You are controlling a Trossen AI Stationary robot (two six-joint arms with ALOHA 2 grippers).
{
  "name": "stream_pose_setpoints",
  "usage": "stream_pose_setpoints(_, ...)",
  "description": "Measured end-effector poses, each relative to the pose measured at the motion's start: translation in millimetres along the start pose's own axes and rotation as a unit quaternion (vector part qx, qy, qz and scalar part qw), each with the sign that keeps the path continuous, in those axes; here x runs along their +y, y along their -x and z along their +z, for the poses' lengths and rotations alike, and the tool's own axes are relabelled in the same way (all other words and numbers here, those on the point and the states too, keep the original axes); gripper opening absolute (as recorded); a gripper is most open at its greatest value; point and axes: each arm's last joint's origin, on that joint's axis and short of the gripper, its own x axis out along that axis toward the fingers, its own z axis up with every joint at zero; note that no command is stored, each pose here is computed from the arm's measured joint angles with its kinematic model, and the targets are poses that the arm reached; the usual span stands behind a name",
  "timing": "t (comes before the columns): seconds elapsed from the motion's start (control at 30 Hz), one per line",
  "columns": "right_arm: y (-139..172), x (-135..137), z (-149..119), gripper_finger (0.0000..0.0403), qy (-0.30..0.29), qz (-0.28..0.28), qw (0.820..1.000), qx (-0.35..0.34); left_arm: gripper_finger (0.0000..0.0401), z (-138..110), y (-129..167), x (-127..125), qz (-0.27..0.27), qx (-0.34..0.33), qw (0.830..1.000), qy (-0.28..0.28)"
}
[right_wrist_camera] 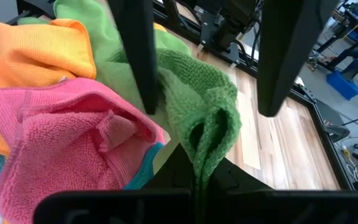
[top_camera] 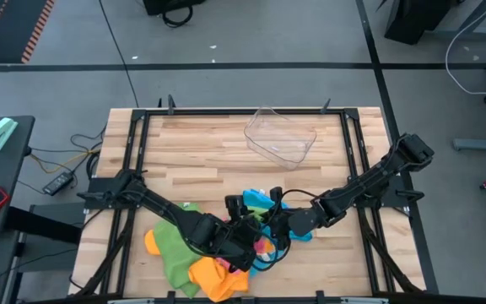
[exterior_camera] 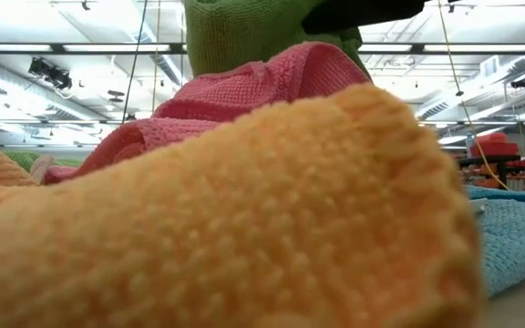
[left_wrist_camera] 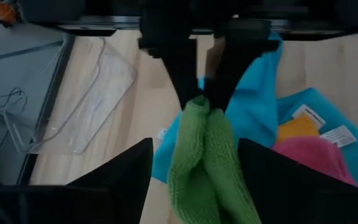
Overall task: Fold microfiber towels
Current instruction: Fold the top green towel
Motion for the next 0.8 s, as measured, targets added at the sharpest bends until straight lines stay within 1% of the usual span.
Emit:
stream_pose_setpoints(0.17,0,0,0,0.0008,0.000,0.000,1.000,0.000,0.0203,0,-3,3,-0.011,0.009,1.000,0.002)
stream_pose_setpoints(0.37,0,0,0,0.0014,-0.002,0.000,1.000,0.000,0.0141,1,-4,4,-0.010,0.008,1.000,-0.013)
stream_pose_setpoints(0.47,0,0,0,0.0025,-0.011,0.000,1.000,0.000,0.0100,2,-6,5,-0.009,0.009,1.000,-0.017)
stream_pose_setpoints(0.6,0,1,-1,0.0040,-0.011,0.015,1.000,0.000,0.0024,2,-3,6,-0.012,0.008,0.999,-0.043)
stream_pose_setpoints(0.67,5,0,-1,0.0052,0.001,0.015,1.000,0.009,0.0013,2,4,10,-0.016,0.004,0.999,-0.044)
stream_pose_setpoints(0.8,24,-11,8,0.0082,0.005,0.007,1.000,-0.009,0.0018,4,30,33,-0.014,-0.007,1.000,-0.024)
